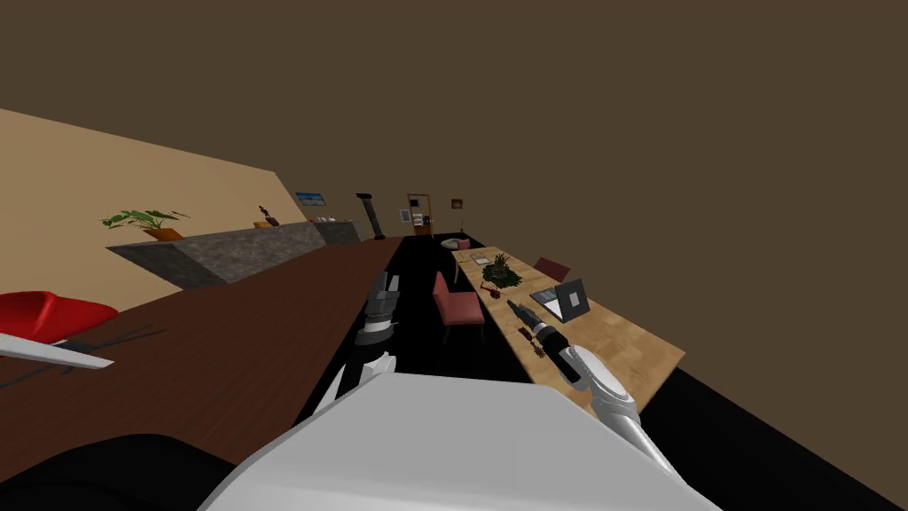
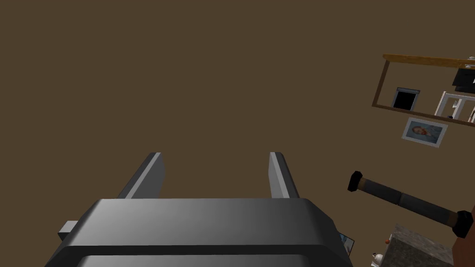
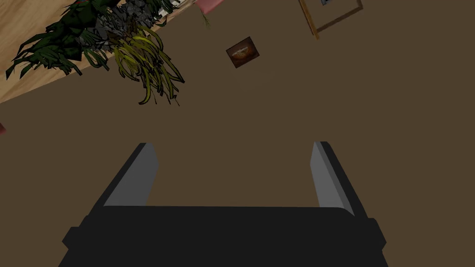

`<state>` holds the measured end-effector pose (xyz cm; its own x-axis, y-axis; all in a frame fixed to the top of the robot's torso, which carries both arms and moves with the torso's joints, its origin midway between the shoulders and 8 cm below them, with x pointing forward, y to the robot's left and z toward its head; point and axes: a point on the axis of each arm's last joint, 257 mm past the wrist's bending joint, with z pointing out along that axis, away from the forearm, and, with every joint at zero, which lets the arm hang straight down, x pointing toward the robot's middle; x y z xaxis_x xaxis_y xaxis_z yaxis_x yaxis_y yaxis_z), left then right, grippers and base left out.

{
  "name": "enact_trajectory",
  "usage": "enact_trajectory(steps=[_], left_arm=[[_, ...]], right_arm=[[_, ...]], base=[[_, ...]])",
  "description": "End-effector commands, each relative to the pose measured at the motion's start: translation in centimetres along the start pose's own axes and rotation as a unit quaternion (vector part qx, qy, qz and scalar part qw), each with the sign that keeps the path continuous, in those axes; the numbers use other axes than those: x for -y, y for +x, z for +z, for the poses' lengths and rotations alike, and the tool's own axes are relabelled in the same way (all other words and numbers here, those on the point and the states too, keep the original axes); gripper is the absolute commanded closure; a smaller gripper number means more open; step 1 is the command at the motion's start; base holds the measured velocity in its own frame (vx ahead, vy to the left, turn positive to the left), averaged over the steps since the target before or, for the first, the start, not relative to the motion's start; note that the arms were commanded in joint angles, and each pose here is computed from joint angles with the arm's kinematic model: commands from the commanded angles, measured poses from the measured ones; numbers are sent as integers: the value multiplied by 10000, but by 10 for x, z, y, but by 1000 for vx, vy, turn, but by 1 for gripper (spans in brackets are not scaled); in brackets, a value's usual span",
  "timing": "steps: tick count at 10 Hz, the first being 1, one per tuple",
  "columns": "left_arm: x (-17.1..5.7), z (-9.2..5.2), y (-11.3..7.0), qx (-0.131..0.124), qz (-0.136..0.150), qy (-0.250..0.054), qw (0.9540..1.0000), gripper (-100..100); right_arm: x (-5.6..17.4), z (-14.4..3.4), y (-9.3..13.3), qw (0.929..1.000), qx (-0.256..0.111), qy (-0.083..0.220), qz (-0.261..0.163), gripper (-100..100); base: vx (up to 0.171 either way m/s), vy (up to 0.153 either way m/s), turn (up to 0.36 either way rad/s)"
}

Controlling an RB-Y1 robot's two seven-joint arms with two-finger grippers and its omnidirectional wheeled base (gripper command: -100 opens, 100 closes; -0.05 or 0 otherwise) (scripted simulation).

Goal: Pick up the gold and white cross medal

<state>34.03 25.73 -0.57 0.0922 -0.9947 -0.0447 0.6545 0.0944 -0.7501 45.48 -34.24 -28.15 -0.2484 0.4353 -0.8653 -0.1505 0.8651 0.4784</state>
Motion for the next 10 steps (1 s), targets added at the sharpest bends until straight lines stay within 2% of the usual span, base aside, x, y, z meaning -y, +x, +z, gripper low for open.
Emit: enact_trajectory(steps=[1,2,3,5,6,8,9,10], left_arm=[[0,0,0,0,0,0,10000,0],[0,0,0,0,0,0,10000,0],[0,0,0,0,0,0,10000,0],[0,0,0,0,0,0,10000,0],[0,0,0,0,0,0,10000,0],[0,0,0,0,0,0,10000,0],[0,0,0,0,0,0,10000,0],[0,0,0,0,1,-1,10000,0]], right_arm=[[7,-7,10,9997,-142,102,-172,-100],[28,-14,22,9981,-371,294,-396,-100],[29,-14,23,9979,-389,300,-431,-100],[70,-33,47,9905,-851,657,-852,-100],[71,-34,49,9894,-893,669,-927,-100],[109,-57,69,9770,-1355,967,-1335,-100],[112,-59,71,9756,-1399,989,-1377,-100],[129,-73,82,9672,-1643,1119,-1584,-100]], base=[[0,-27,110],[-4,-31,169],[-5,-28,88],[-13,-34,228],[-10,-41,51],[-12,-31,203],[-12,-33,63],[-15,-21,112]])
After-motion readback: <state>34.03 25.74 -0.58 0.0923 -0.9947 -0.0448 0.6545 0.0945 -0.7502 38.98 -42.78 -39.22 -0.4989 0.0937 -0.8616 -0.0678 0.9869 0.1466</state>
